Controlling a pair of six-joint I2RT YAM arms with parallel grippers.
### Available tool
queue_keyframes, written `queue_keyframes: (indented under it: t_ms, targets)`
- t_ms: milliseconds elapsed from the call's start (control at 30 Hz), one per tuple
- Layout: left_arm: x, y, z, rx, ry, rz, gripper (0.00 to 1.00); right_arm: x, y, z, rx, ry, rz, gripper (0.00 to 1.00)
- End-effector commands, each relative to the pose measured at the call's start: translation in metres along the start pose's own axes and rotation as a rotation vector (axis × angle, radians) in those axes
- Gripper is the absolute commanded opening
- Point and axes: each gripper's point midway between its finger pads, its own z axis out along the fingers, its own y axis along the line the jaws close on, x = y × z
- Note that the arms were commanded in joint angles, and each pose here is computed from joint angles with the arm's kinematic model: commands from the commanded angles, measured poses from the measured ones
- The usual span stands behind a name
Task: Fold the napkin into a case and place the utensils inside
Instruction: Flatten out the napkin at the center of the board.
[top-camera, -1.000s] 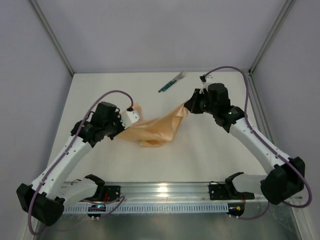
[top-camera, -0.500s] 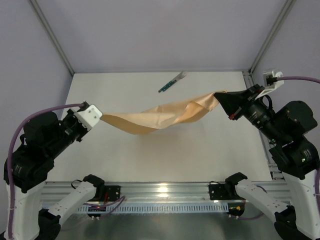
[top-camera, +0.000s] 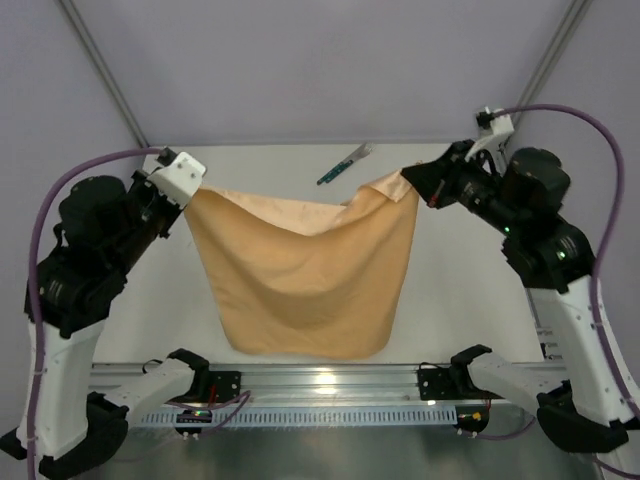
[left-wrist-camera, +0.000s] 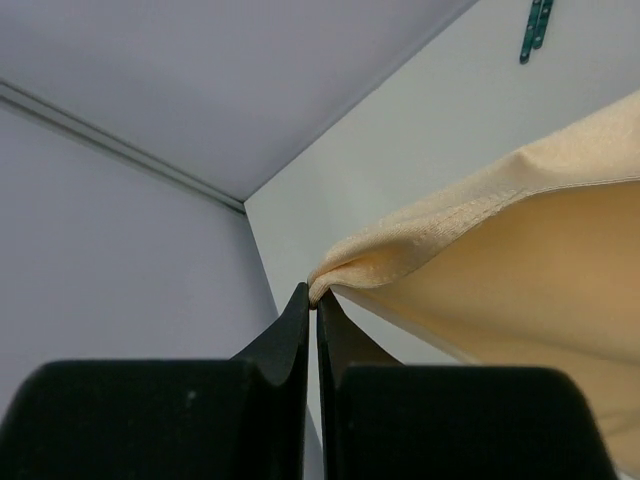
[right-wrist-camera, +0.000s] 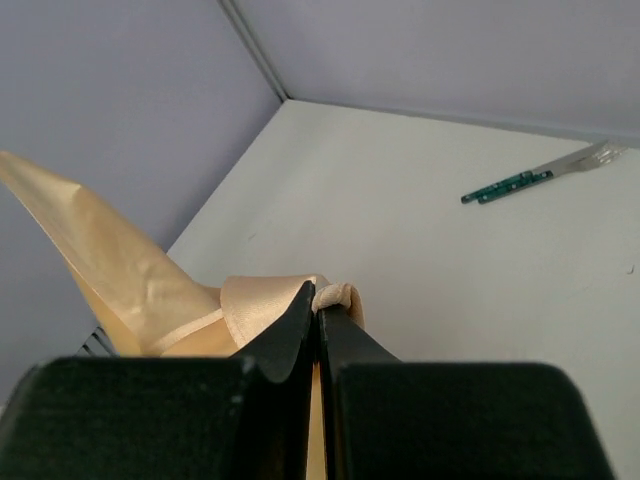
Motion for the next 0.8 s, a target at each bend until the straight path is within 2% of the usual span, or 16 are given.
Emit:
queue_keyframes:
  t_ms: [0,133,300,367,433,467,567,633,733,767]
  targets:
    - [-0.013,0.016,0.061,-0.092,0.024,-0.018,0.0,0.003,-0.035,0.067,0.071,0.021,0.068,0.04]
    - [-0.003,0.032,0.106,-0.12,0.066,-0.095,0.0,0.012,-0.06,0.11,0.065,0.039,0.191,0.04]
    - [0.015,0.072,0.13,-0.194,0.1,-0.171,0.0,-0.007,-0.06,0.12,0.038,-0.022,0.138,0.04]
    - [0.009,0.084,0.139,-0.213,0.092,-0.176,0.0,-0.033,-0.051,0.122,0.009,-0.06,0.097,0.04]
    - [-0.003,0.092,0.143,-0.218,0.061,-0.177,0.0,-0.034,-0.053,0.139,-0.027,-0.028,0.097,0.04]
    - [-0.008,0.095,0.143,-0.223,0.047,-0.182,0.0,-0.05,-0.046,0.14,-0.051,-0.057,0.074,0.04]
    - [-0.025,0.105,0.142,-0.239,0.005,-0.185,0.0,-0.054,-0.052,0.156,-0.062,-0.067,0.03,0.04]
    - [-0.025,0.102,0.143,-0.22,0.004,-0.183,0.0,-0.049,-0.057,0.159,-0.054,-0.063,0.01,0.04]
    - [-0.003,0.077,0.148,-0.151,0.028,-0.154,0.0,-0.016,-0.07,0.155,-0.034,-0.023,0.005,0.04]
    - [0.004,0.063,0.152,-0.105,0.021,-0.142,0.0,0.022,-0.086,0.158,-0.006,0.031,0.032,0.04]
